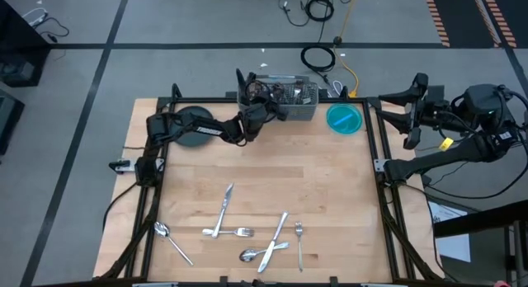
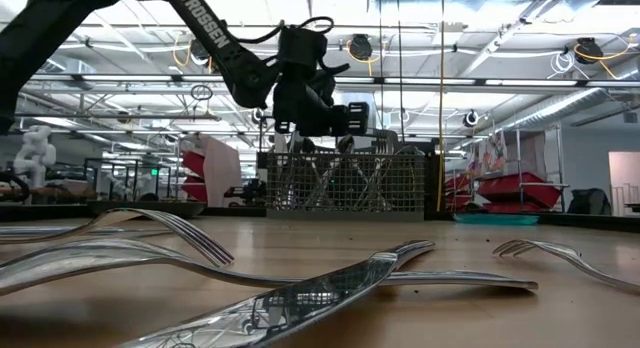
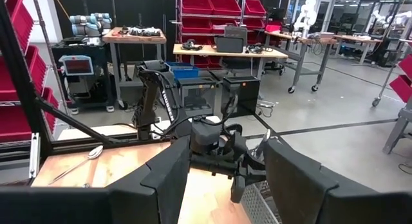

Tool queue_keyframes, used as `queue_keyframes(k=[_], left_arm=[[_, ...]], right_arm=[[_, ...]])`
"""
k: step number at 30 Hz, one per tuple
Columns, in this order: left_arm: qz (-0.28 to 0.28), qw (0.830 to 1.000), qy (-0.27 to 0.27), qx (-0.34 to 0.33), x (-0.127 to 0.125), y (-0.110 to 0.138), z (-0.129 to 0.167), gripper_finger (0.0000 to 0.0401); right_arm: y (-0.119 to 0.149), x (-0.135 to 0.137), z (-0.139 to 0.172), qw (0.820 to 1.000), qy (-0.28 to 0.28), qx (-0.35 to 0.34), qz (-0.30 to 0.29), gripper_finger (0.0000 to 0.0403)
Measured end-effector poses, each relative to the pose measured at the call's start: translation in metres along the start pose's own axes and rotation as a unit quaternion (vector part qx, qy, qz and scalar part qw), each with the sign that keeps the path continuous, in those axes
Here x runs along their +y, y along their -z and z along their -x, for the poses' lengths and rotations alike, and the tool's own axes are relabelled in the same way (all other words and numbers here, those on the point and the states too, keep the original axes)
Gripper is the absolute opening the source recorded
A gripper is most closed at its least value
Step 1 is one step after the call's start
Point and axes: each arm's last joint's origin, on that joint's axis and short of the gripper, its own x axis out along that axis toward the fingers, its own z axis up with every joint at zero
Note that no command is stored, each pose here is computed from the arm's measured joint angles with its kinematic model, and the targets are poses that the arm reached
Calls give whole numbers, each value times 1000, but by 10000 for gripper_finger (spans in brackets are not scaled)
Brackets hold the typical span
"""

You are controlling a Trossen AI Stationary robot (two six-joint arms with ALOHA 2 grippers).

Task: Sort silverware
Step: Put the spoon into the silverware organizer, then put the table knife into the silverware organizer

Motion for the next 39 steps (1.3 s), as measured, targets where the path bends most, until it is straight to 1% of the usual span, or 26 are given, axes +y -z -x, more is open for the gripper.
queue_keyframes(k=[2, 4, 6, 7, 10, 11, 13, 16, 18, 20, 23, 26, 29, 31, 36, 39], left_arm=[[4, 1000, 23, -5, -1, -12, 6, 137], [20, 998, 55, -26, 1, -39, 17, 138], [27, 994, 97, -40, 8, -71, 31, 138], [22, 991, 124, -40, 12, -86, 40, 138], [8, 979, 203, -33, 31, -130, 74, 139], [9, 973, 230, -31, 39, -144, 87, 139], [14, 962, 271, -26, 58, -169, 114, 139], [14, 954, 298, -7, 88, -193, 151, 139], [15, 948, 318, 11, 109, -202, 174, 139], [20, 935, 352, 23, 128, -210, 196, 139], [40, 922, 383, 48, 151, -214, 222, 139], [56, 913, 398, 66, 168, -216, 241, 139], [54, 903, 418, 79, 181, -214, 257, 139], [47, 897, 431, 87, 186, -213, 264, 139], [32, 883, 457, 99, 190, -210, 276, 139], [26, 879, 465, 105, 189, -208, 278, 139]], right_arm=[[0, 0, 0, 1000, -2, 3, -5, 187], [4, 1, -3, 1000, -6, 27, -6, 187], [14, 4, -10, 996, -3, 86, -8, 187], [20, 7, -16, 993, 1, 121, -11, 187], [38, 20, -47, 974, 2, 224, -17, 187], [46, 26, -59, 967, -13, 252, -17, 187], [61, 42, -84, 955, -61, 289, -18, 187], [85, 67, -117, 941, -134, 309, -20, 187], [99, 82, -135, 939, -168, 299, -27, 187], [110, 97, -152, 940, -197, 276, -32, 187], [116, 110, -171, 946, -236, 223, -14, 187], [113, 117, -189, 954, -240, 178, 6, 187], [117, 126, -208, 950, -239, 197, 32, 187], [124, 136, -222, 942, -243, 226, 55, 187], [146, 160, -251, 907, -260, 312, 114, 187], [156, 177, -262, 880, -303, 340, 137, 187]])
